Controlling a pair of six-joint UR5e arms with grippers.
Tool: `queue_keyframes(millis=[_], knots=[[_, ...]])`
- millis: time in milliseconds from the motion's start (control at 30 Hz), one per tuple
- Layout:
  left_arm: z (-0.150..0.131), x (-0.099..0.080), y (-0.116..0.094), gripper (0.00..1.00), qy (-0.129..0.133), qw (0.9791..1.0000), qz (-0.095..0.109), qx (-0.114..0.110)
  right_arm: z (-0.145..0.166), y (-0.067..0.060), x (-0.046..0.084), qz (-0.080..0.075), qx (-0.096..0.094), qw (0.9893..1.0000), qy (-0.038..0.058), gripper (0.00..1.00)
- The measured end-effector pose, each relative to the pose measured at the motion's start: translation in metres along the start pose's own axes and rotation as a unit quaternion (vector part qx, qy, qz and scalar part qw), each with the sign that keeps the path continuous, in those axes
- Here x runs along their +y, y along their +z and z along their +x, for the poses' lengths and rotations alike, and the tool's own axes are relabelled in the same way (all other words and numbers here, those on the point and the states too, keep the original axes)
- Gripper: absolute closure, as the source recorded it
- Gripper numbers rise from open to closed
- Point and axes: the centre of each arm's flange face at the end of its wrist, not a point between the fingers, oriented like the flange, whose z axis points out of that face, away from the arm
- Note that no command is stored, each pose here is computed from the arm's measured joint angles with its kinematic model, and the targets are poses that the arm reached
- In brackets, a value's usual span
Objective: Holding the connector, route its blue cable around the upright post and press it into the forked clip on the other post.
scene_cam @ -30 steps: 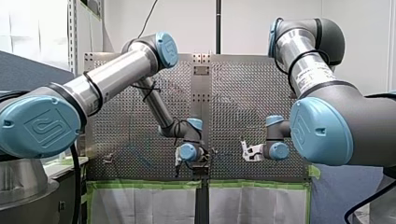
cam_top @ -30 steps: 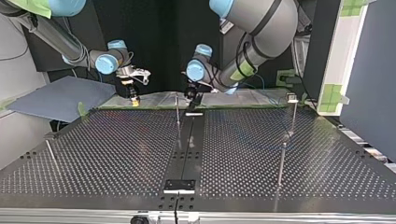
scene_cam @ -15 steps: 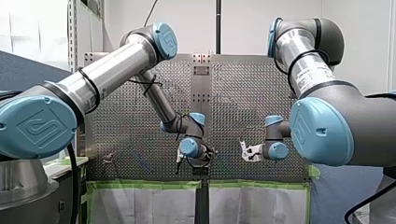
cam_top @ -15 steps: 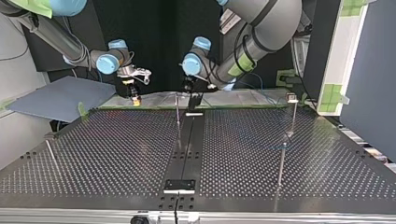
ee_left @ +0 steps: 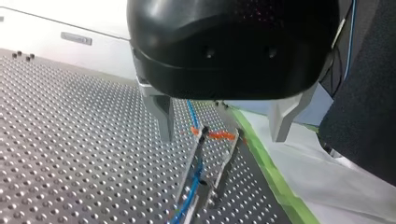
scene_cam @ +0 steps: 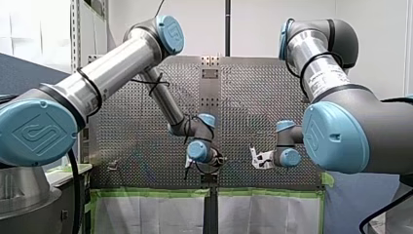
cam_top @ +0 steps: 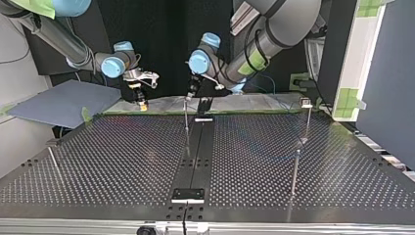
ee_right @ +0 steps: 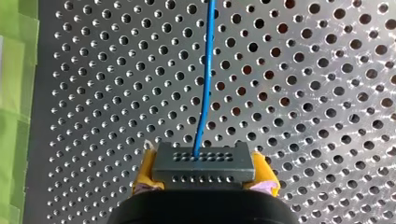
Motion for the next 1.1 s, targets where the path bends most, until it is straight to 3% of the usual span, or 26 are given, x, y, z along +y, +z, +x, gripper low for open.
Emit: queue_keyframes(millis=[500, 1100], knots=[[0.001, -0.017, -0.009, 0.00, 0.005, 0.9999, 0.010, 0.004, 0.000, -0.001, 0.000, 0.001, -0.003, 1.0000, 0.0007, 1.00], [0.006, -0.015, -0.013, 0.00, -0.001, 0.9999, -0.002, 0.010, -0.001, -0.001, -0.001, 0.001, -0.005, 1.0000, 0.0009, 1.00]])
